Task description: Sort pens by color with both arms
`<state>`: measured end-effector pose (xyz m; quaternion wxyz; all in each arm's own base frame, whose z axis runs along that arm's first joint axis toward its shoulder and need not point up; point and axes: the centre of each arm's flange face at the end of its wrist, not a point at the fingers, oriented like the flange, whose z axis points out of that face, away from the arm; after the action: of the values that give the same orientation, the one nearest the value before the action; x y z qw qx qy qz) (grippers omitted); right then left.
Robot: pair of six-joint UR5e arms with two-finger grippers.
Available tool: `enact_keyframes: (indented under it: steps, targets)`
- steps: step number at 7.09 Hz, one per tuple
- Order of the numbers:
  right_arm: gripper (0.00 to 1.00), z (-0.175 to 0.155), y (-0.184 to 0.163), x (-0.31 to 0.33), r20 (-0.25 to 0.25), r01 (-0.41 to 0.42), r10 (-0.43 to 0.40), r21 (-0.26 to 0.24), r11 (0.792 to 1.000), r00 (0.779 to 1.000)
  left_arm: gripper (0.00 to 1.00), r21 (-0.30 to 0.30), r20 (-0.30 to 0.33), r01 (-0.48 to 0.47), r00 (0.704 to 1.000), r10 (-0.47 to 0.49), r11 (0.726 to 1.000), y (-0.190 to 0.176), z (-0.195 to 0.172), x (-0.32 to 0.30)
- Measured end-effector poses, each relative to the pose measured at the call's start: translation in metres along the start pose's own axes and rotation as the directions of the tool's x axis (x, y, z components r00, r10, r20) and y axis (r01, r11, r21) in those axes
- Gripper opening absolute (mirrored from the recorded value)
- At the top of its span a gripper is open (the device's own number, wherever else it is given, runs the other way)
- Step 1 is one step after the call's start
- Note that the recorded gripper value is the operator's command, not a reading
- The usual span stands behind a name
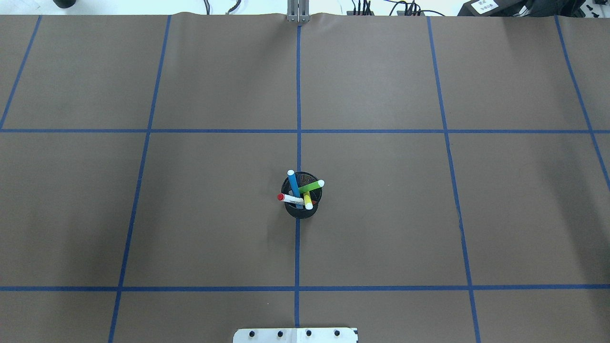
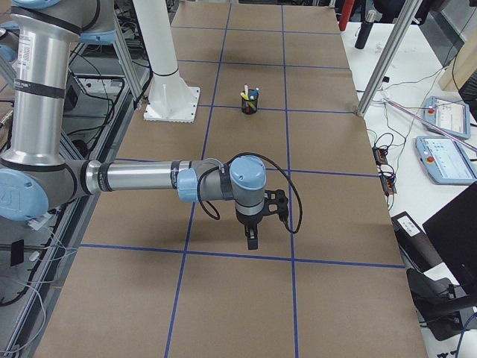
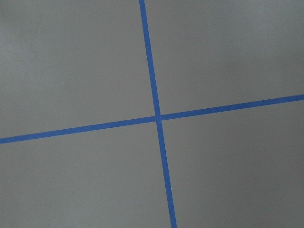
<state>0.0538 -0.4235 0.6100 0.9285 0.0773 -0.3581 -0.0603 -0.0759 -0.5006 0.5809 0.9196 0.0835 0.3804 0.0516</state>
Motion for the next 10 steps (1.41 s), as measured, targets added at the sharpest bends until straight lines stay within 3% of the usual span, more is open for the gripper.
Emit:
enact_keyframes:
  steps: [3, 5, 7, 9, 10]
  targets:
    - [1.0, -0.01, -0.015, -0.012, 0.008, 0.047, -0.047, 0.074, 0.996, 0.999, 1.0, 0.039, 0.003, -0.029, 1.0, 0.028, 0.999, -0.023, -0.019, 0.017]
    - [1.0, -0.023, -0.041, -0.031, 0.059, 0.084, -0.091, 0.112, 0.99, 0.994, 1.0, 0.064, -0.032, -0.049, 0.998, 0.052, 0.997, -0.031, -0.028, 0.03]
    - [1.0, -0.036, -0.074, -0.062, 0.091, 0.129, -0.144, 0.148, 0.981, 0.985, 1.0, 0.147, -0.084, -0.132, 0.986, 0.146, 0.98, -0.035, -0.039, 0.051]
    - [0.99, -0.044, -0.106, -0.118, 0.136, 0.109, -0.132, 0.159, 0.981, 0.982, 1.0, 0.171, -0.112, -0.167, 0.976, 0.187, 0.971, -0.049, -0.036, 0.082]
    - [0.99, -0.048, -0.118, -0.152, 0.164, 0.077, -0.103, 0.159, 0.984, 0.981, 1.0, 0.171, -0.13, -0.13, 0.98, 0.153, 0.977, -0.061, -0.037, 0.102]
